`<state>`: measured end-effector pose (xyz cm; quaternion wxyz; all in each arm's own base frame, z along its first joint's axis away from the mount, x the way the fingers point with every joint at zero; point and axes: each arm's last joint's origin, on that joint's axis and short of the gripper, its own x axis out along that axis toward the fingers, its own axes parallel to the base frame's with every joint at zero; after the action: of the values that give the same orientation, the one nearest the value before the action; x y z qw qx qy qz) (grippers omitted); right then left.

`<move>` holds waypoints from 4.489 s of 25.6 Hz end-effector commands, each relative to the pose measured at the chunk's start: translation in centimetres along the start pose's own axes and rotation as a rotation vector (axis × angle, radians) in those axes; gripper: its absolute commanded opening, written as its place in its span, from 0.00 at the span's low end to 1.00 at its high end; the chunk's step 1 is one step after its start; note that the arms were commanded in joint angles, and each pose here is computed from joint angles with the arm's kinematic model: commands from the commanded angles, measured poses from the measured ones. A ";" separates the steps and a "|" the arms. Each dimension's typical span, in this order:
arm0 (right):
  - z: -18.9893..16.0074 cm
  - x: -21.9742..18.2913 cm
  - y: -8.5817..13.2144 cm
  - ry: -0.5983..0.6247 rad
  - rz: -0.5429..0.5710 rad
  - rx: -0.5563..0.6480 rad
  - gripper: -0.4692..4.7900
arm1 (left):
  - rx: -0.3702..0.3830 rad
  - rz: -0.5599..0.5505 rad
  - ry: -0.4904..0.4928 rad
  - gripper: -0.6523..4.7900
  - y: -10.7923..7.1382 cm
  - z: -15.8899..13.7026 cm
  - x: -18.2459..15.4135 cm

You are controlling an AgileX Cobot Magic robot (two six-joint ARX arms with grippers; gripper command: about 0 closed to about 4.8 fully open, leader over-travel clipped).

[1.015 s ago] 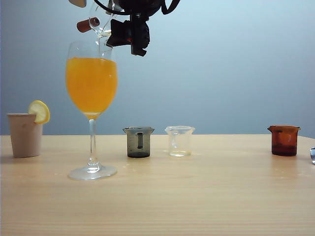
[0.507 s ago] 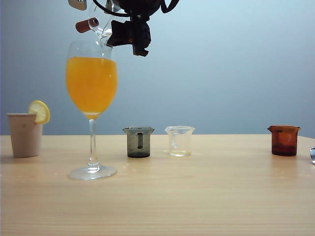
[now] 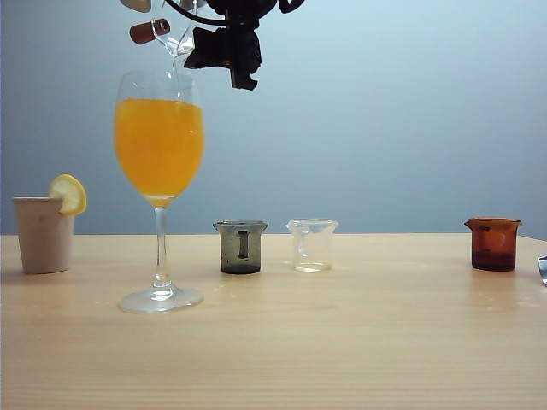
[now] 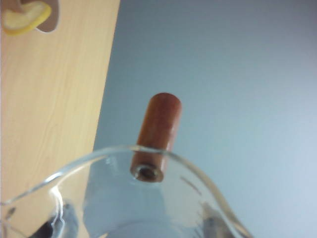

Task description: Pick up the third measuring cup from the left, pour the pineapple juice inside into the goblet, and finally put the measuring cup back in its original place.

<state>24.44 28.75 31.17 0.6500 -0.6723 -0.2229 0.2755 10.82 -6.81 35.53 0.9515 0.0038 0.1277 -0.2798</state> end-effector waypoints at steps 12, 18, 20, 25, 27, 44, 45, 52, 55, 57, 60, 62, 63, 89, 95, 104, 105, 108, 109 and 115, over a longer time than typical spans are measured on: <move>0.0 -0.2 -0.8 0.002 -0.046 -0.111 0.37 | 0.001 -0.009 -0.016 0.11 0.0 0.3 -0.2; 0.0 -0.2 -0.8 0.001 -0.045 -0.105 0.37 | 0.001 -0.009 -0.016 0.11 0.0 0.3 -0.2; 0.0 -0.2 -0.8 0.001 -0.043 -0.102 0.37 | 0.001 -0.009 -0.016 0.11 0.0 0.3 -0.2; 0.0 -0.2 -0.8 -0.003 -0.044 0.069 0.33 | 0.001 -0.009 -0.016 0.11 0.0 0.3 -0.2; 0.0 -0.2 -0.8 -0.004 -0.044 0.134 0.30 | 0.001 -0.009 -0.016 0.11 0.0 0.3 -0.2; -1.8 -0.6 -2.2 0.082 -0.174 0.769 0.29 | 0.001 -0.009 -0.016 0.11 0.0 0.3 -0.2; -2.3 -0.8 -2.4 0.089 -0.188 0.812 0.29 | 0.001 -0.009 -0.016 0.11 0.0 0.3 -0.2; -7.8 -2.6 -4.4 0.179 -0.344 1.074 0.29 | 0.001 -0.009 -0.016 0.11 0.0 0.3 -0.2; -10.2 -3.2 -4.8 0.219 -0.406 1.150 0.29 | 0.001 -0.009 -0.016 0.11 0.0 0.3 -0.2; -11.0 -3.3 -4.7 0.233 -0.423 1.187 0.29 | 0.001 -0.009 -0.016 0.11 0.0 0.3 -0.2; -12.2 -3.5 -3.9 0.259 -0.446 1.237 0.29 | 0.001 -0.009 -0.016 0.11 0.0 0.3 -0.2; -12.7 -3.6 -3.1 0.270 -0.455 1.248 0.29 | 0.001 -0.009 -0.016 0.11 0.0 0.3 -0.2; -13.0 -3.8 -2.1 0.274 -0.468 1.273 0.29 | 0.001 -0.009 -0.016 0.11 0.0 0.3 -0.2; -14.5 -2.6 15.4 0.494 -0.469 1.493 0.29 | 0.000 -0.028 -0.015 0.11 -0.1 0.3 -0.2; -16.0 -2.5 17.1 0.526 -0.464 1.518 0.29 | 0.000 -0.027 -0.014 0.11 -0.1 0.3 -0.2; -17.7 -2.2 18.6 0.505 -0.421 1.534 0.29 | 0.000 -0.027 -0.014 0.11 -0.1 0.3 -0.1; -17.7 -2.0 18.6 0.499 -0.416 1.535 0.29 | 0.000 -0.027 -0.013 0.11 -0.1 0.3 -0.1; -17.9 -1.2 18.3 0.463 -0.406 1.539 0.29 | 0.000 -0.027 -0.013 0.11 -0.1 0.3 -0.1; -18.0 -1.1 18.2 0.463 -0.407 1.539 0.29 | 0.000 -0.027 -0.013 0.11 -0.1 0.3 -0.1; -18.3 -0.3 18.0 0.467 -0.405 1.539 0.29 | 0.001 -0.026 -0.013 0.11 -0.1 0.3 -0.1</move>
<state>35.10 13.73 13.18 0.9945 -0.0307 0.0594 0.0804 10.80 -6.87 35.51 0.9484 0.0028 0.1295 -0.2894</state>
